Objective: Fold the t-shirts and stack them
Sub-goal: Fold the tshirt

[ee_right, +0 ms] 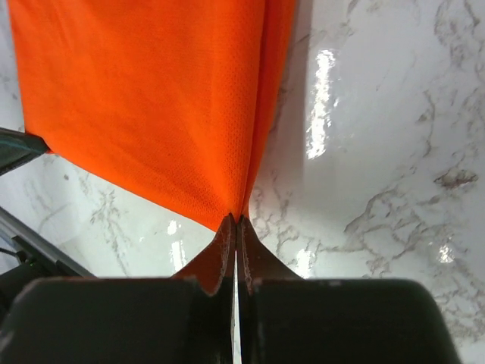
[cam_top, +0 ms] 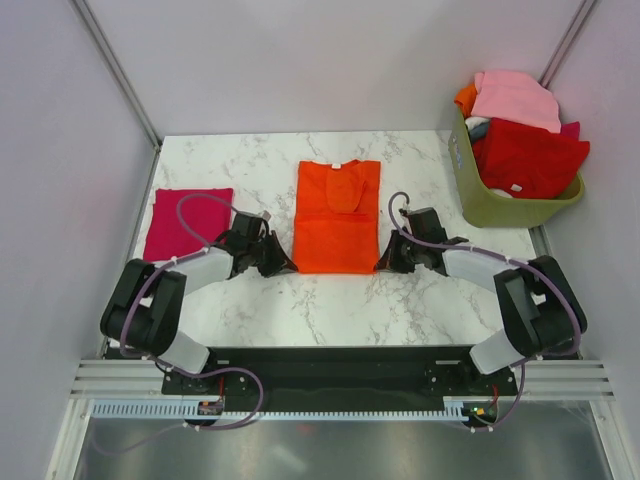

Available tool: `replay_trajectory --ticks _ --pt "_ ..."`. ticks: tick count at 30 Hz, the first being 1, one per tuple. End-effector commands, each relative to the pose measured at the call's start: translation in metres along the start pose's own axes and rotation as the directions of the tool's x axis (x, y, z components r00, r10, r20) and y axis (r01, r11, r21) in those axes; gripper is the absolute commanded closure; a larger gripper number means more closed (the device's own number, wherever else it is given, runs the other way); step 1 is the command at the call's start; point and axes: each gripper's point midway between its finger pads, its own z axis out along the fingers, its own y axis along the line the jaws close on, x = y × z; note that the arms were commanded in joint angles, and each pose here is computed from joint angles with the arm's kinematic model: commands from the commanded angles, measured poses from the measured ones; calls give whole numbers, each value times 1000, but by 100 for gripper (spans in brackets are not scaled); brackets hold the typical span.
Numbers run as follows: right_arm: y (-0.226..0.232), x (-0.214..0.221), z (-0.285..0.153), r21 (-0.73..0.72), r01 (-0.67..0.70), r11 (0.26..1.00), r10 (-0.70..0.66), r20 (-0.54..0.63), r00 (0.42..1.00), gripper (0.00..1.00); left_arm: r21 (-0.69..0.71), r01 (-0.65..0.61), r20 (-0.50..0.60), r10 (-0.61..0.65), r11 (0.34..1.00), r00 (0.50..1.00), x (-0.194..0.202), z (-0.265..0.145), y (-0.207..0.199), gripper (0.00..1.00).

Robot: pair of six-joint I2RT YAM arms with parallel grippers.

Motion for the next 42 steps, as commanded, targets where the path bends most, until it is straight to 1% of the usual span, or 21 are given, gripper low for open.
replay_trajectory --ticks 1,3,4,5,8,9,10,11,12,18,21,27,30,32,37,42 --pt "17 0 -21 -55 32 998 -32 13 999 100 17 -22 11 22 1000 1000 3 -18 -9 98" --pt "22 3 -29 -67 36 997 -36 8 999 100 46 -36 24 35 998 999 4 -29 -16 98" --pt "28 1 -38 -85 47 995 -45 28 999 100 44 -34 16 33 998 999 8 -33 -15 98" --pt "28 5 -42 -84 44 995 -42 18 999 100 66 -48 34 46 997 998 7 -41 -22 98" --pt "37 3 -59 -108 68 992 -64 43 997 100 80 -59 23 57 995 998 16 -54 -25 98" --pt "37 7 -63 -104 65 993 -62 32 998 100 106 -76 36 72 991 997 15 -63 -33 98" --pt "41 6 -71 -115 76 990 -71 52 996 100 114 -82 33 79 990 996 18 -66 -35 98" --pt "42 9 -75 -117 76 990 -71 47 996 100 112 -81 17 79 990 997 22 -70 -35 98" --pt "44 9 -79 -120 80 990 -75 52 996 100 133 -94 33 90 987 995 21 -78 -41 98" --pt "53 8 -104 -137 96 986 -81 110 991 100 185 -112 46 105 976 993 22 -103 -60 98" --pt "59 -3 -115 -128 108 986 -88 154 984 100 223 -126 65 114 967 991 17 -116 -76 98" --pt "68 -30 -125 -87 123 989 -103 208 973 100 248 -142 85 124 958 989 -2 -126 -99 98" --pt "71 -39 -125 -76 122 990 -103 219 970 100 249 -147 102 125 957 987 -11 -128 -107 98" --pt "72 -44 -125 -68 122 990 -103 229 968 100 242 -143 94 123 960 988 -14 -124 -108 98" --pt "69 -40 -120 -63 121 991 -106 206 973 100 234 -141 80 126 962 989 -16 -119 -107 98" --pt "65 -34 -123 -62 116 991 -100 217 971 100 228 -136 76 122 964 990 -13 -117 -103 98"
